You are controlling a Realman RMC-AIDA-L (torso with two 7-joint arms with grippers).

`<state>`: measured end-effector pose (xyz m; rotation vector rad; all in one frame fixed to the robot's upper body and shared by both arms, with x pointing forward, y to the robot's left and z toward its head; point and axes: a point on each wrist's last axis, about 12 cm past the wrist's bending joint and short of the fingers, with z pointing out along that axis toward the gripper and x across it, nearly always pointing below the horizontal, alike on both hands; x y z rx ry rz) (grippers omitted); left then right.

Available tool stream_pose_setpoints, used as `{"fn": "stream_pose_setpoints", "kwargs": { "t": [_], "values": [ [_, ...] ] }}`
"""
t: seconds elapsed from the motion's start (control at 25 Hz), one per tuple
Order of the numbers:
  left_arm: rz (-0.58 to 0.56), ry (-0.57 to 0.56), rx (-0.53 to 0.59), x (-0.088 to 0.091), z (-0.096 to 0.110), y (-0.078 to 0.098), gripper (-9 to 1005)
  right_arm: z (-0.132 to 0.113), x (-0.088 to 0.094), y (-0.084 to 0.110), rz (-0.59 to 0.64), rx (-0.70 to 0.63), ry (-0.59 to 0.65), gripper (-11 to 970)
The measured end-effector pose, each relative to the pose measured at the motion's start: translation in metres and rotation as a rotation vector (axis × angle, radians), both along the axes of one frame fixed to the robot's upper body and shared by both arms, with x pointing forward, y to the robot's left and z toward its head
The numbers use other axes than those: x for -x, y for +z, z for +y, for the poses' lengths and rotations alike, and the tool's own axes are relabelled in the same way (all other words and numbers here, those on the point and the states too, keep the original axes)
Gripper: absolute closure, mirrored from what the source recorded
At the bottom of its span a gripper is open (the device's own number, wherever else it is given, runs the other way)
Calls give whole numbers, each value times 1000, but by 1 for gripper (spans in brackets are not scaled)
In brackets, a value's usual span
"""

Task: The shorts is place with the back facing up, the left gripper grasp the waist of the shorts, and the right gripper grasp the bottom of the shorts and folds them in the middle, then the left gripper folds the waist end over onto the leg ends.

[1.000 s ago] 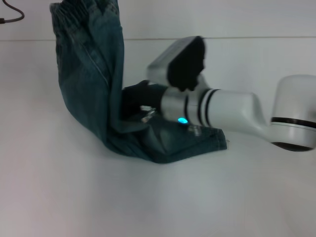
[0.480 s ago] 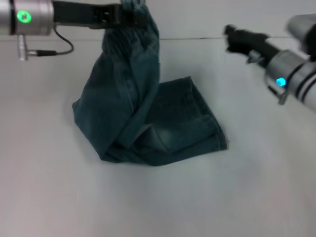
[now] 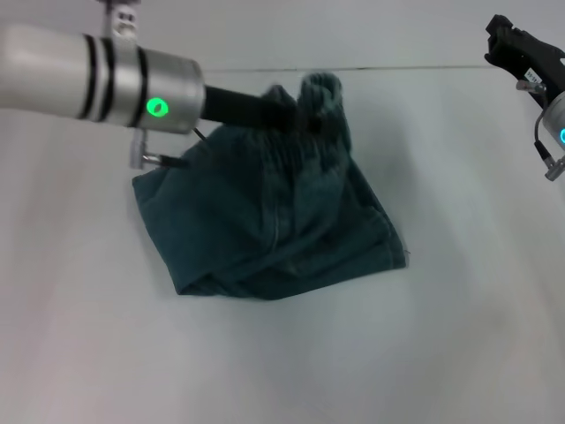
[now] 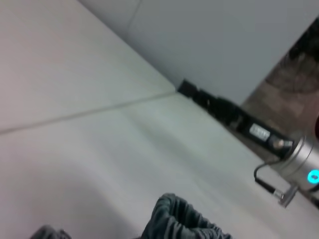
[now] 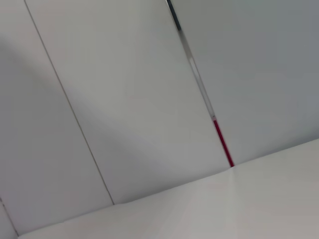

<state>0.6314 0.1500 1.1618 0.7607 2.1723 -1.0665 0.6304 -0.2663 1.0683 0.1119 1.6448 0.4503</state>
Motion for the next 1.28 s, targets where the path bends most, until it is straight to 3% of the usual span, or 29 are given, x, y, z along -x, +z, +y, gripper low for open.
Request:
{"fn": "stream_pose_setpoints", "kwargs": {
  "t": [0.2, 0.56, 0.8, 1.0, 1.16, 1.28],
  "values": [
    [-19, -2, -55, 2, -21, -16, 881, 6, 0, -2, 7, -3, 12, 916],
    [-65, 29, -22, 4, -9, -15, 517, 12, 6, -6, 21, 4, 68, 909],
    [-126, 77, 128, 22, 32, -11, 334, 13, 18, 9, -54, 24, 343, 905],
    [-145, 142, 263, 45, 85, -21, 194, -6, 33, 29, -32, -33, 552, 901],
    [-139, 163, 304, 69, 121, -31, 40, -27, 53, 46, 25, 3, 743, 752],
    [-125, 147, 294, 91, 142, -40, 41, -44, 71, 53, 98, 30, 835, 628]
  ]
}}
